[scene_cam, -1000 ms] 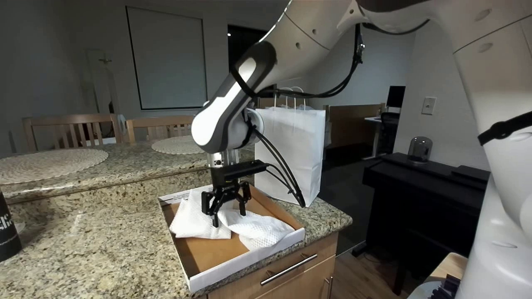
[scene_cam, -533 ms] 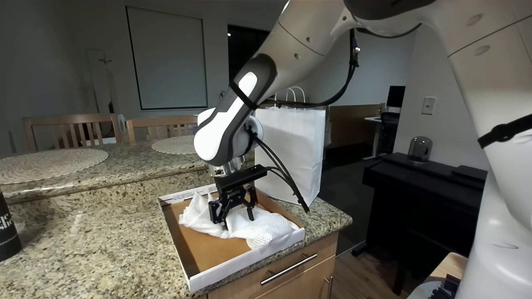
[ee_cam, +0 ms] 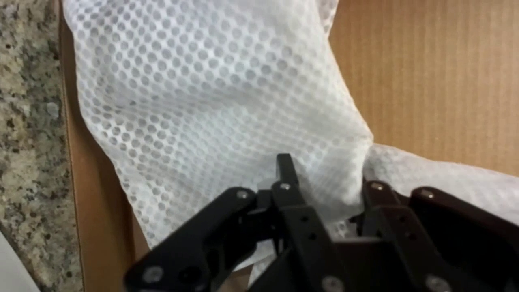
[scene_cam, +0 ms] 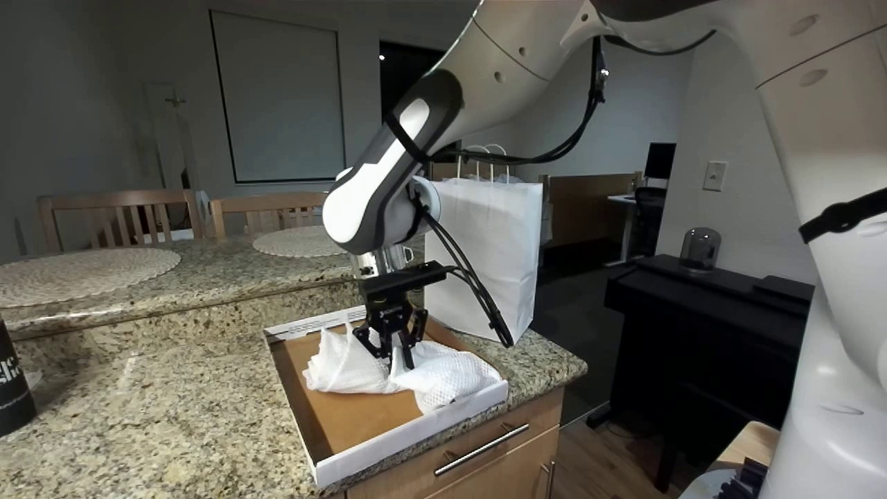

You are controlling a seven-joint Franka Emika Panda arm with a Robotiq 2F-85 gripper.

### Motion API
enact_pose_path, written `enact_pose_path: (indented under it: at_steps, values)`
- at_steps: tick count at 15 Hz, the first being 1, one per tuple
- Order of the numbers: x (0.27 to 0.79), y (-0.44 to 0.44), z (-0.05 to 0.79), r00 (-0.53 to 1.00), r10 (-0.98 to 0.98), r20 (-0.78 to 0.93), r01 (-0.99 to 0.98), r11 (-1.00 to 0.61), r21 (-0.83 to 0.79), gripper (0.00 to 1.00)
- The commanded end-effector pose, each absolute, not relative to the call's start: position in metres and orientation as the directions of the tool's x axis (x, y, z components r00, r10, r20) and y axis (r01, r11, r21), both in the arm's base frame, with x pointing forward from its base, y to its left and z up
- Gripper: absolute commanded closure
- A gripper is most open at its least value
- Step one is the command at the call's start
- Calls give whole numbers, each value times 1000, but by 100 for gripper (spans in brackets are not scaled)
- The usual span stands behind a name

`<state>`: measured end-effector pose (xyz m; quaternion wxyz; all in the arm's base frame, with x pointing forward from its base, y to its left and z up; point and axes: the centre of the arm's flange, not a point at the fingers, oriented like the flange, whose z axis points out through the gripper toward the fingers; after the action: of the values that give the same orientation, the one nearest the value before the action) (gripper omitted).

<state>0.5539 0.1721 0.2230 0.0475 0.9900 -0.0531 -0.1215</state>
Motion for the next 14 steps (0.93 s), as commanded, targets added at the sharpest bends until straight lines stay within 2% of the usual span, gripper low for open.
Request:
enact_pose_path:
  at_steps: [1,4,7,14]
  values:
    - [559,164,234,945,-159,-286,-149,-987,55,93]
    - [566,158,240,929,-188,-318,-198,-980,0,97]
    - [572,150,253,924,-217,-314,-243,-969,-44,91]
    - [573,134,319,947,-231,-222,-258,-961,-98,92]
